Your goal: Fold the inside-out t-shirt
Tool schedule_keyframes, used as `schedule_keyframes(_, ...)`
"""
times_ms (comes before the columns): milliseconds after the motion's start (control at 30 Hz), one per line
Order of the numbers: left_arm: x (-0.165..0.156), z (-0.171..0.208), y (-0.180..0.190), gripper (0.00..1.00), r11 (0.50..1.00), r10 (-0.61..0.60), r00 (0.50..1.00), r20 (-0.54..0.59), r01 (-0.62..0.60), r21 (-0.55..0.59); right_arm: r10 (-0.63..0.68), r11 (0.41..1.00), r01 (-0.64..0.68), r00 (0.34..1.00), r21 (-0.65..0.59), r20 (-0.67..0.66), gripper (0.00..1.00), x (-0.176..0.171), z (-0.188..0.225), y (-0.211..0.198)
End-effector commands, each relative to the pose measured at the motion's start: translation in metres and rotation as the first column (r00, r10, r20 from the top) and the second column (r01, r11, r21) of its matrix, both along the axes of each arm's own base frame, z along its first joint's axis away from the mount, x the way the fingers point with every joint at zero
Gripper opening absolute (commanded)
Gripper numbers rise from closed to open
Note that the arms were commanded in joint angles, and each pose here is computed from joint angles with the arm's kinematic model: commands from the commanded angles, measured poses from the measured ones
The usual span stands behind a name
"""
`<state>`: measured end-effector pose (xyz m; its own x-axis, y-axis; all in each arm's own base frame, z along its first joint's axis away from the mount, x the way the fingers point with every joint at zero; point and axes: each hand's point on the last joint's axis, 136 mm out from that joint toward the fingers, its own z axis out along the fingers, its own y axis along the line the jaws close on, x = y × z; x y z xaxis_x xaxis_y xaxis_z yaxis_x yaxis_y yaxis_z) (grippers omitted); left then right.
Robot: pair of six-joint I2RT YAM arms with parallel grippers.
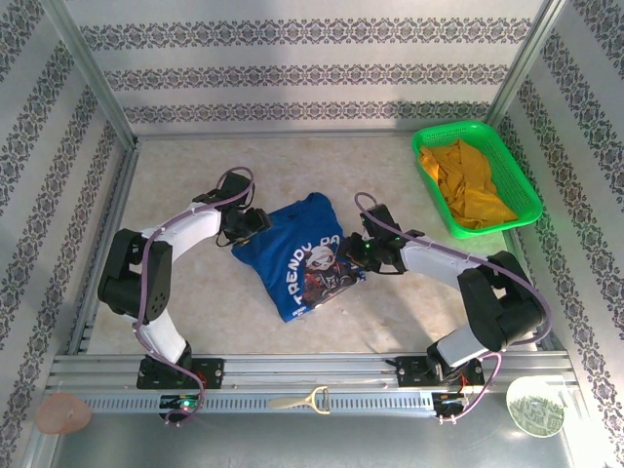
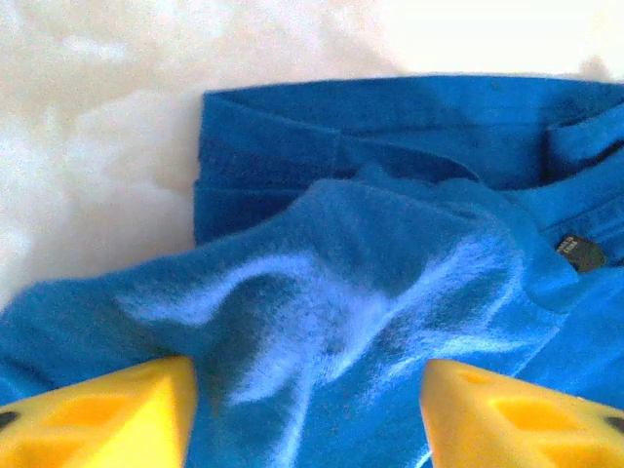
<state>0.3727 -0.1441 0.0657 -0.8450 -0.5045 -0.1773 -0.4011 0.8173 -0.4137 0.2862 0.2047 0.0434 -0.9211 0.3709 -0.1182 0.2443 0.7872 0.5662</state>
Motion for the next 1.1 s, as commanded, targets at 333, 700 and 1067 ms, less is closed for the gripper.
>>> schedule_keyframes(333, 0.035, 0.058, -0.022, 0.25, 0.989, -0.076, 0.964, 0.256, 0.106, -0.105, -0.087, 0.994, 0.078, 0.989, -0.072, -0.119, 0.32, -0.034, -0.045, -0.025)
schedule_keyframes(700, -0.024, 0.02, 0.029, 0.72, 0.993, 0.015, 1.0, -0.028, -0.011, 0.121, -0.162, 0.982, 0.152, 0.983, -0.112, -0.087, 0.31, -0.039, -0.038, -0.041)
schedule_keyframes(1067, -0.007, -0.003, -0.006, 0.79, 0.997, -0.052, 0.999, 0.006, 0.051, 0.052, -0.166, 0.982, 0.155, 0.981, -0.11, -0.103, 0.31, -0.043, -0.043, -0.042)
